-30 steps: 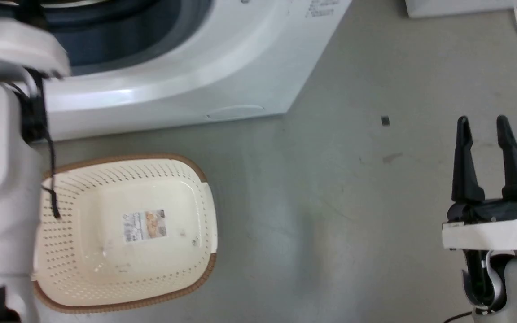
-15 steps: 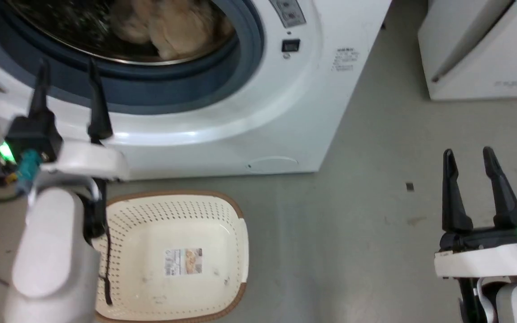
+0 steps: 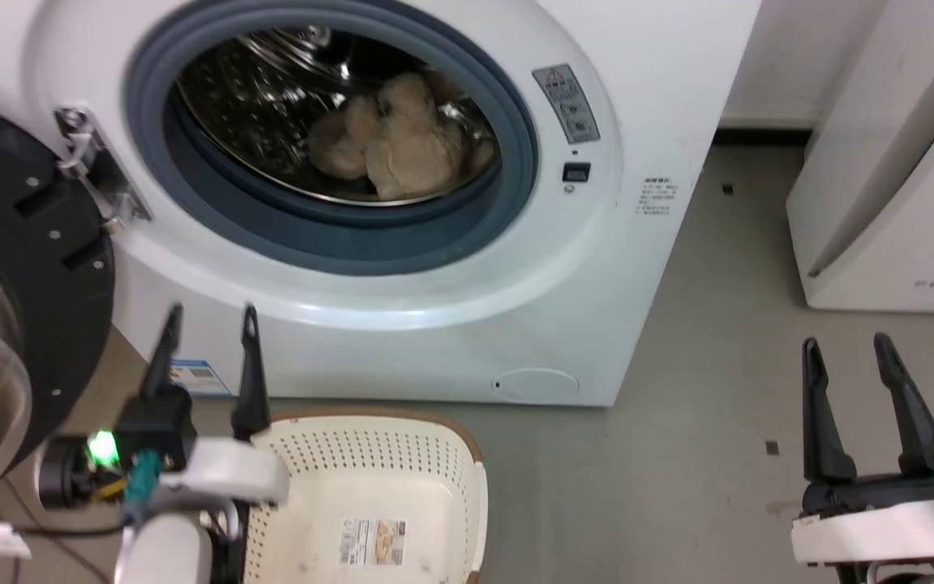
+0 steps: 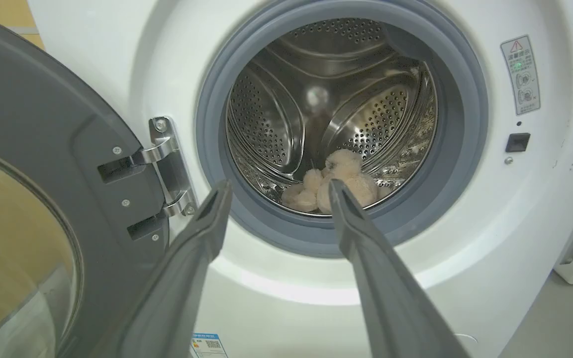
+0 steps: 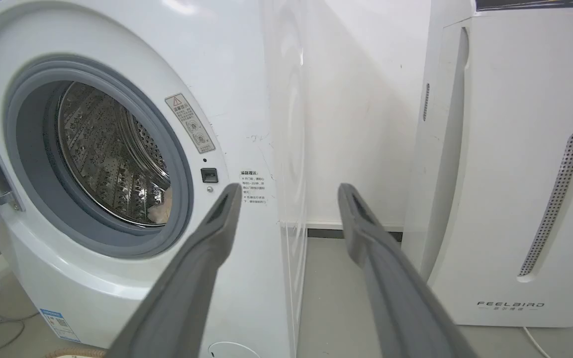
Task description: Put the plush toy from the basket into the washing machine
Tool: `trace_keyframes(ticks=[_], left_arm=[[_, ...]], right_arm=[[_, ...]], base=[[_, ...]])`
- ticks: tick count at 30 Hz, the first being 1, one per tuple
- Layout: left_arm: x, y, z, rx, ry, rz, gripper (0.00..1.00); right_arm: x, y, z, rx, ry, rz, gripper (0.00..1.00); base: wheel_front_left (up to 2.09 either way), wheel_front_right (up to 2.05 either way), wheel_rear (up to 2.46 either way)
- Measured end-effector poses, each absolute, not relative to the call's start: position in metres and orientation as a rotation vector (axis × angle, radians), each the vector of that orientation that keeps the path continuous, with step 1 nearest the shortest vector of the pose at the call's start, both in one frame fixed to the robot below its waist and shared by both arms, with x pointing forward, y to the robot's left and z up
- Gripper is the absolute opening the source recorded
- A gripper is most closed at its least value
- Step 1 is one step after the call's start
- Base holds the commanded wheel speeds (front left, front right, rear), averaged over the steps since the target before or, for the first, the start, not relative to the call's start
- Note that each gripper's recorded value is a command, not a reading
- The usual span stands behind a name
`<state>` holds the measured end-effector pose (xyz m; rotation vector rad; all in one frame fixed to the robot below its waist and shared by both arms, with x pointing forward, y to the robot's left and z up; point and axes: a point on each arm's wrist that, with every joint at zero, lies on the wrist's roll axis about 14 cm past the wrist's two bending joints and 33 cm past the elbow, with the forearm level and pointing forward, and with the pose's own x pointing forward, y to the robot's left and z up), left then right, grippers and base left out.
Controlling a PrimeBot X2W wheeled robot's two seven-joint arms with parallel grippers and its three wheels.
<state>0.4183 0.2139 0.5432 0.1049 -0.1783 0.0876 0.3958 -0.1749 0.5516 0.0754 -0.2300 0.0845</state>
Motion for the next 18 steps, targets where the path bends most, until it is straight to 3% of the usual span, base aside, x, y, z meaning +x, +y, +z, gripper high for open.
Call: trace_keyframes(ticks=[8, 18], left_arm=[[0.375, 0.213, 0.524, 0.099, -0.124, 0.098, 1.00], [0.359, 0.214, 0.522, 0.054, -0.123, 0.113, 1.00]], right_arm=[[0.376, -0.172, 0.556, 0.058, -0.239, 0.096, 1.00], [0.366, -0.170, 0.552, 0.057, -0.223, 0.104, 1.00]], base=[[0.00, 0.00, 0.00], [0.00, 0.00, 0.00]])
